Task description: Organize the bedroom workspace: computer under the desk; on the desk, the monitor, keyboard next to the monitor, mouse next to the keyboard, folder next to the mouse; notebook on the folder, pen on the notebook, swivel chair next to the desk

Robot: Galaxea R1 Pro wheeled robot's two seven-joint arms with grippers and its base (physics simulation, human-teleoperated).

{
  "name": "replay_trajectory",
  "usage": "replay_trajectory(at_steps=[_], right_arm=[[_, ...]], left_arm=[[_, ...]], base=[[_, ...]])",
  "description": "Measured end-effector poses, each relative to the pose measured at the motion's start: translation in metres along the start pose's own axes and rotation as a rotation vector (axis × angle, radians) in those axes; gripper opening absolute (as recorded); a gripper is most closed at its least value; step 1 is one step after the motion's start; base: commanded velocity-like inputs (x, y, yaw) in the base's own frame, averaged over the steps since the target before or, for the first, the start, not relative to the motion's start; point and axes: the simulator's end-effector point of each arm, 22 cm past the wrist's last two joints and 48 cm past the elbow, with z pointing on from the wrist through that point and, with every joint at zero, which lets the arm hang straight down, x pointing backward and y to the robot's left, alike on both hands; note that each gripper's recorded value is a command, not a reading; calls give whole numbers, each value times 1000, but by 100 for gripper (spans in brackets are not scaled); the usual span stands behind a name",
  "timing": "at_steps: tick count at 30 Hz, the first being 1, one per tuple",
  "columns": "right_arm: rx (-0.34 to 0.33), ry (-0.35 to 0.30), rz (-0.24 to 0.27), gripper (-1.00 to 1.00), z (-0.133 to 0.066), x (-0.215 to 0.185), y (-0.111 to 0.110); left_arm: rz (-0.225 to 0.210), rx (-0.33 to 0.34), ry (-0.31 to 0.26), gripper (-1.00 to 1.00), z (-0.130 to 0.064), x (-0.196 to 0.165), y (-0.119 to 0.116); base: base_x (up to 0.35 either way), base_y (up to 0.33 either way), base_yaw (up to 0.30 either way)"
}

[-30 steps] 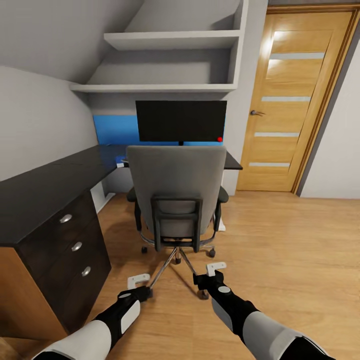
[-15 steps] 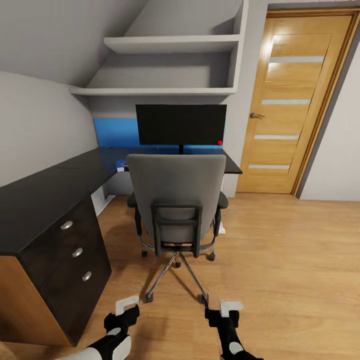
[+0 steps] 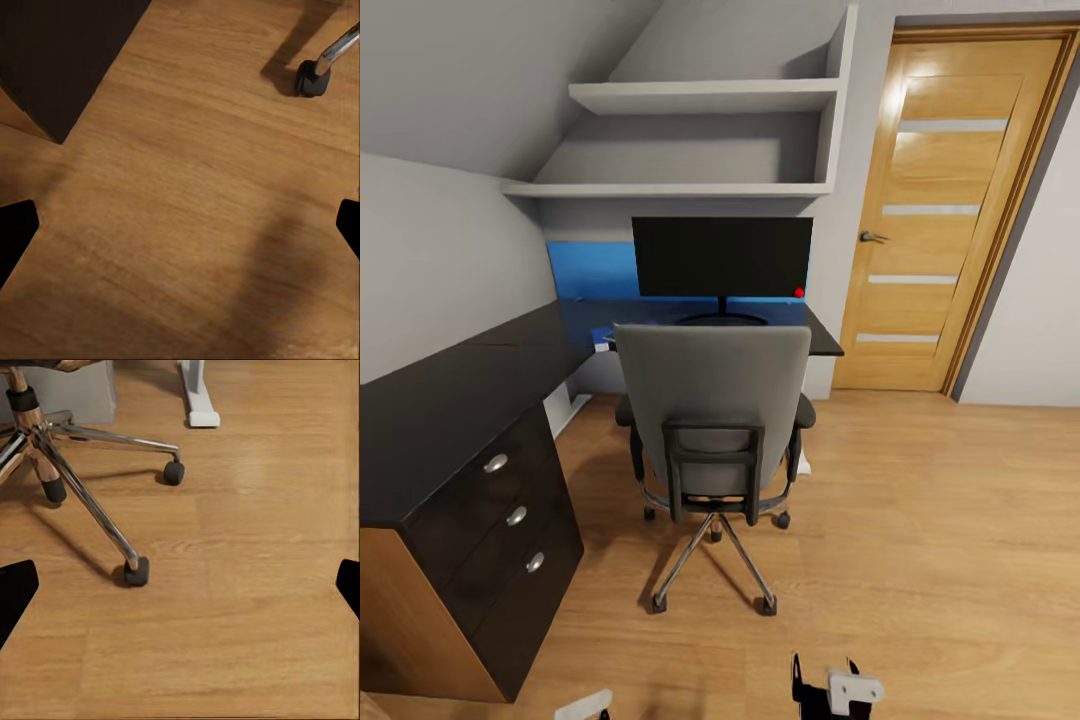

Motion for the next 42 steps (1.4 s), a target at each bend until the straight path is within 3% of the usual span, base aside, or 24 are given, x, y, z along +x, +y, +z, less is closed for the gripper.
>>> replay_trajectory(at_steps=[4,6,8,9,12,20,42], right_arm=[[14,-27,-1,100,-23,5,-13],[23,-37,7,100,-46,15,-22],[31,-22,3,100,-68,30,-32],[48,1,-11,100,-82,42,-49],[53,20,-46,100,-92,47,-68],[60,73,-85,100,-98,45,-86],[63,110,-96,100,-110,8,-87]], left_arm=[[29,-29,23,100,-12,18,30],[34,-37,30,100,-18,25,38],[41,-43,48,100,-28,37,45],[46,-50,68,100,-36,50,51],[57,-54,89,100,-50,64,59],[42,-56,20,100,-68,47,65],[40,-53,24,100,-95,11,63]], base=[[0,0,0],[0,0,0],[0,0,0],[0,0,0],[0,0,0],[0,0,0],[0,0,0]])
